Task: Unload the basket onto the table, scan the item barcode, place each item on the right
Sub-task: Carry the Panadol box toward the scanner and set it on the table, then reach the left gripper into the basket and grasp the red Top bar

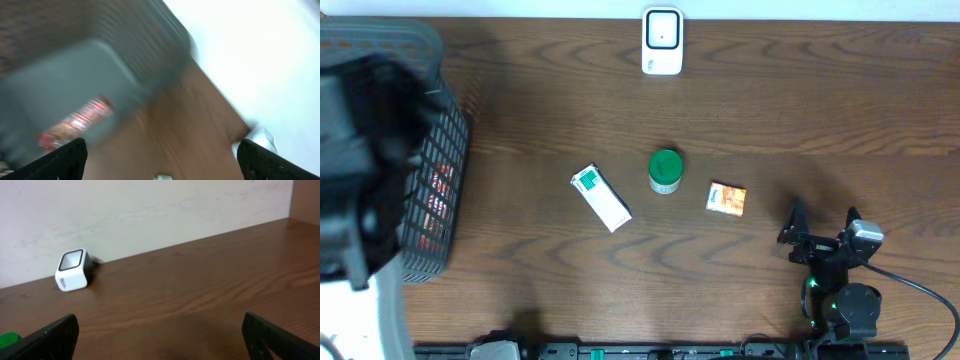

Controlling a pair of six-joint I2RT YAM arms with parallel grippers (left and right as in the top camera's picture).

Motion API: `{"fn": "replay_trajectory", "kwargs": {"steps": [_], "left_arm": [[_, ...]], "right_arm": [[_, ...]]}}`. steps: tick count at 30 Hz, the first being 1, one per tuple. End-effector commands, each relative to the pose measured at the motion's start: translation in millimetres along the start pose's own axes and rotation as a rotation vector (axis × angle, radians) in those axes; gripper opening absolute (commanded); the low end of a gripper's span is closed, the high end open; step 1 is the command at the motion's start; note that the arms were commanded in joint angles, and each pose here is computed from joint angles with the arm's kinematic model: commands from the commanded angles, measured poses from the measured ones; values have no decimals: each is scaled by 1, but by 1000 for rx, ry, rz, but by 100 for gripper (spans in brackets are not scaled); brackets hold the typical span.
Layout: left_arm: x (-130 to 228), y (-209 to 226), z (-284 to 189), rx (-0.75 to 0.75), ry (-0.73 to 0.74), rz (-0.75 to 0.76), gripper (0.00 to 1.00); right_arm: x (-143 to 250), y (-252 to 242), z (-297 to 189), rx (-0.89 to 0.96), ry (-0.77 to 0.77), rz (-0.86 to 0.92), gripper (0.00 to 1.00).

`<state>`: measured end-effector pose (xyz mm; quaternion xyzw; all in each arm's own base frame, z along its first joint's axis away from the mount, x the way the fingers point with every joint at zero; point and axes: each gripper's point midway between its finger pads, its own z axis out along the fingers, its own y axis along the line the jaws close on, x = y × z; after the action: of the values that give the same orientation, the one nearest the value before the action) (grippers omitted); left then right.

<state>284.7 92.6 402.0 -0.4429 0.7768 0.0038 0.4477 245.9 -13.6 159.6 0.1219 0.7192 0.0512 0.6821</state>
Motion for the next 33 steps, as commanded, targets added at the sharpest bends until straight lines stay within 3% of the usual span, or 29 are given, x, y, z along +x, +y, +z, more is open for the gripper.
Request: {"fn": "replay_trajectory", "kwargs": {"steps": [1, 4, 5, 8, 13, 22, 29, 33], "left_arm": [[-34, 54, 13, -188, -86, -74, 98], [-63, 101, 23, -320, -151, -182, 97], [-67, 113, 26, -355, -154, -204, 89], [-65, 146, 37, -450, -113, -281, 90], [-50, 166, 75, -527, 24, -215, 90], [3, 141, 175, -269, 434, 121, 90], [60, 170, 226, -314, 704, 184, 91], [98, 167, 249, -206, 870, 247, 90]], "right_arm": [[-1, -3, 0, 10, -3, -12, 99], [-1, -3, 0, 10, -4, -12, 99], [-1, -3, 0, 10, -3, -12, 99], [-1, -3, 0, 10, -3, -12, 99], [-1, -3, 0, 10, -3, -12, 99], [-1, -3, 0, 10, -3, -12, 99], [-1, -3, 0, 10, -3, -12, 99], [-1, -3, 0, 10, -4, -12, 99]]}}
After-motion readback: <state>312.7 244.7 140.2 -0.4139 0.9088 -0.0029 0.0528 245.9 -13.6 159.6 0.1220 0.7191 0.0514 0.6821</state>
